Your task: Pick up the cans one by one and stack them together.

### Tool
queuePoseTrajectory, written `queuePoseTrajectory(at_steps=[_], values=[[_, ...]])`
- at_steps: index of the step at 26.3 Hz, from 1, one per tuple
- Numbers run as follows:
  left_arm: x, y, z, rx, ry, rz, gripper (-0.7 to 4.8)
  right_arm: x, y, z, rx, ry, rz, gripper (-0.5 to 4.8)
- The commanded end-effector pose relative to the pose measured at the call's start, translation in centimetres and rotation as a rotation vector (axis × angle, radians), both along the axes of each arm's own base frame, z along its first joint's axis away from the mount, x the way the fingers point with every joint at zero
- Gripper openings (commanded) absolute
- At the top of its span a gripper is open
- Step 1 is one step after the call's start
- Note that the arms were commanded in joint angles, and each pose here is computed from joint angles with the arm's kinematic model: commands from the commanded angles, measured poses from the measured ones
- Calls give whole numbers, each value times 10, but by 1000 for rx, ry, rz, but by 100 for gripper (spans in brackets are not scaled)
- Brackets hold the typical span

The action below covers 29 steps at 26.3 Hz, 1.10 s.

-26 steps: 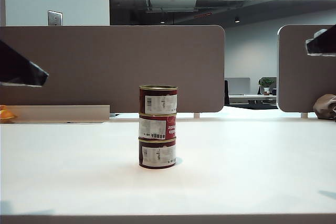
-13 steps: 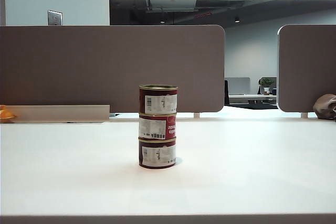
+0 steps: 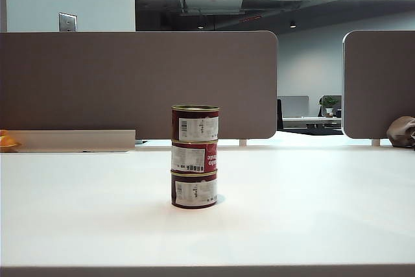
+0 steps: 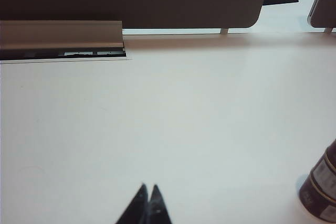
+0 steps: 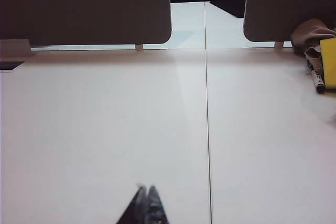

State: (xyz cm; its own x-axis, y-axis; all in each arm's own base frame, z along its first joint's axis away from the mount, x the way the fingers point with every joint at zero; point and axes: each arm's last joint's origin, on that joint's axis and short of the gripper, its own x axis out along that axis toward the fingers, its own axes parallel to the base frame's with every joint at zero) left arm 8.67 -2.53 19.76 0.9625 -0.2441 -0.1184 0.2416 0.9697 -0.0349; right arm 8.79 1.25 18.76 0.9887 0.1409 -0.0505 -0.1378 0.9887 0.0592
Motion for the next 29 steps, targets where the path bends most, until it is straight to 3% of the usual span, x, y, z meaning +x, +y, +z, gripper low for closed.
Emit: queuePoseTrajectory(at_steps=[1, 4, 12, 29], values=[[0, 0, 2, -4, -13, -2, -5, 0, 0, 2, 2, -14, -2, -1], [0, 1, 2, -5, -14, 5, -5, 0, 0, 2, 2, -13, -2, -1], [-4, 15, 5, -16, -69, 152, -5, 0, 0, 0, 1, -6, -5, -1], [2, 14, -19, 0, 5, 152, -5, 7, -6, -38, -13, 132, -77, -1]])
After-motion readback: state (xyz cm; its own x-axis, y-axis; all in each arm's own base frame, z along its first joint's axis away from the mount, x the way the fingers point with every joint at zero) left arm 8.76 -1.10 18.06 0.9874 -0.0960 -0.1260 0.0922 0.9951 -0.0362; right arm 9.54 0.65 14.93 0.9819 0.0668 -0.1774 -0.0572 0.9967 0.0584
